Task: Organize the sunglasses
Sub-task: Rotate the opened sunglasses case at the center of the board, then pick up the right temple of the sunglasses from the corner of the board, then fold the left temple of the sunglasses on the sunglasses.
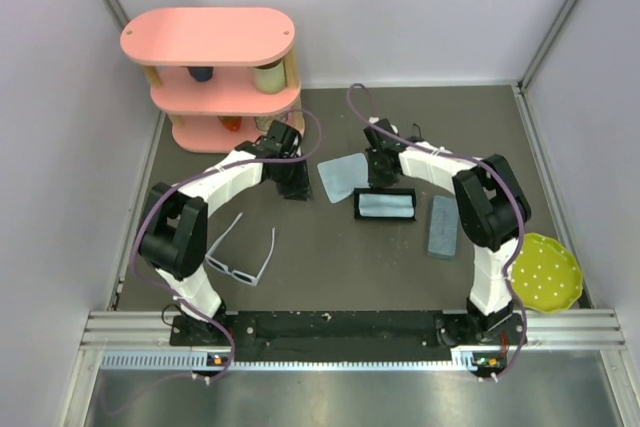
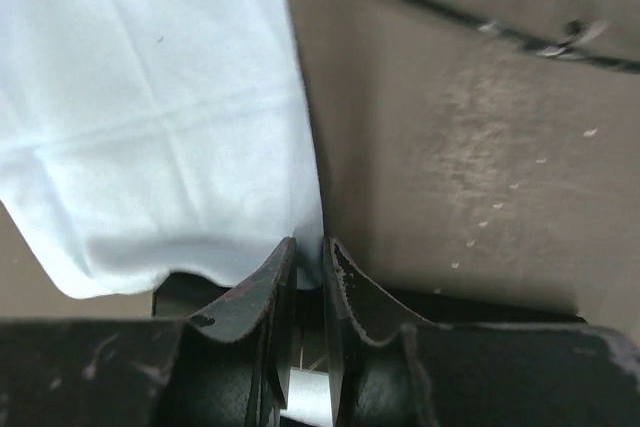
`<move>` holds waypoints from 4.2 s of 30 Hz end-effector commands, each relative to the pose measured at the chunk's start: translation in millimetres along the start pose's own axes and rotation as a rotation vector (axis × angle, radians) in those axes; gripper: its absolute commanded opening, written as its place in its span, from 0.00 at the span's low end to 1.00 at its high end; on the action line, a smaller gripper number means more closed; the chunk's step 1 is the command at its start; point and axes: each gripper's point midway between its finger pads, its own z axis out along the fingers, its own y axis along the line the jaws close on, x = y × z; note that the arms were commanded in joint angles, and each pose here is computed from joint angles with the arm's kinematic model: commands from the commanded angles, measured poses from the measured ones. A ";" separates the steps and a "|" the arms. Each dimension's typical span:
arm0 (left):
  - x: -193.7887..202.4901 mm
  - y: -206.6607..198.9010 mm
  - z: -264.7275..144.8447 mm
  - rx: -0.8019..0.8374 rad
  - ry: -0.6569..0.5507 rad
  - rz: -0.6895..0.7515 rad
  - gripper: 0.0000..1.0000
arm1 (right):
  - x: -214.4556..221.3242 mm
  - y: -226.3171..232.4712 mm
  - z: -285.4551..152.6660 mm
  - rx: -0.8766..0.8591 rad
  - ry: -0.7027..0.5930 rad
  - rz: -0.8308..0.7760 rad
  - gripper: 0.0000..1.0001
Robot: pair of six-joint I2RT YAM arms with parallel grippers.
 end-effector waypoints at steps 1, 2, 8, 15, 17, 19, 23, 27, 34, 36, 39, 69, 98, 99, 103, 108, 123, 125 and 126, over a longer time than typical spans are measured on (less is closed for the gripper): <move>-19.0 -6.5 -16.2 0.052 -0.086 0.035 0.29 | 31.0 26.6 -7.4 -0.059 0.042 -0.114 0.16; -19.4 -6.9 -16.6 0.056 -0.085 0.038 0.29 | 39.8 27.8 -10.7 -0.062 0.050 -0.123 0.15; -22.3 -4.2 -15.5 0.066 -0.078 0.052 0.30 | 88.9 42.8 -26.7 -0.118 0.125 -0.204 0.15; -22.3 2.8 -12.8 0.063 -0.063 0.055 0.32 | 130.1 24.3 -46.7 -0.119 0.197 -0.268 0.17; -22.2 8.3 -13.2 0.045 -0.065 0.053 0.34 | 136.0 17.9 -53.9 -0.114 0.206 -0.271 0.17; -24.6 17.1 -15.1 0.015 -0.081 0.044 0.35 | 132.3 19.1 -60.2 -0.123 0.190 -0.268 0.20; -29.9 38.8 -27.2 -0.068 -0.116 0.014 0.43 | 105.5 48.1 -73.6 -0.191 0.129 -0.248 0.26; -38.4 69.3 -46.7 -0.146 -0.178 -0.036 0.54 | 73.5 82.6 -88.9 -0.217 0.033 -0.232 0.42; -53.5 120.6 -100.9 -0.332 -0.339 -0.100 0.68 | 77.6 142.6 -101.0 -0.245 0.045 -0.194 0.51; -58.6 129.7 -120.7 -0.379 -0.403 -0.117 0.73 | 97.7 159.8 -101.6 -0.248 0.082 -0.197 0.51; -61.7 140.3 -142.4 -0.424 -0.476 -0.138 0.85 | 129.1 187.7 -107.7 -0.271 0.136 -0.205 0.51; -19.4 212.2 -235.3 -0.565 -0.791 -0.588 0.93 | 211.4 295.4 -82.2 -0.304 0.374 0.017 0.45; 10.6 71.5 -221.5 0.151 -0.502 -0.226 0.74 | 29.9 115.6 -226.8 -0.013 -0.464 -0.201 0.00; 7.8 61.0 -226.2 0.201 -0.506 -0.197 0.69 | 19.7 108.6 -238.6 0.003 -0.509 -0.198 0.00; 7.9 -5.3 -264.1 0.554 -0.499 -0.059 0.51 | -5.9 89.0 -283.9 -0.024 -0.601 -0.197 0.00; 8.6 -69.1 -327.7 0.883 -0.548 0.199 0.32 | -28.2 78.8 -322.9 -0.061 -0.678 -0.162 0.00; 59.7 -151.9 -383.5 1.315 -0.472 0.593 0.07 | -13.8 122.0 -393.3 -0.553 -0.752 -0.301 0.00; 67.7 -157.9 -382.2 1.332 -0.440 0.617 0.07 | -11.8 126.0 -397.4 -0.591 -0.762 -0.312 0.00; 69.4 -159.3 -381.4 1.335 -0.441 0.637 0.06 | -10.7 127.8 -398.8 -0.603 -0.766 -0.325 0.00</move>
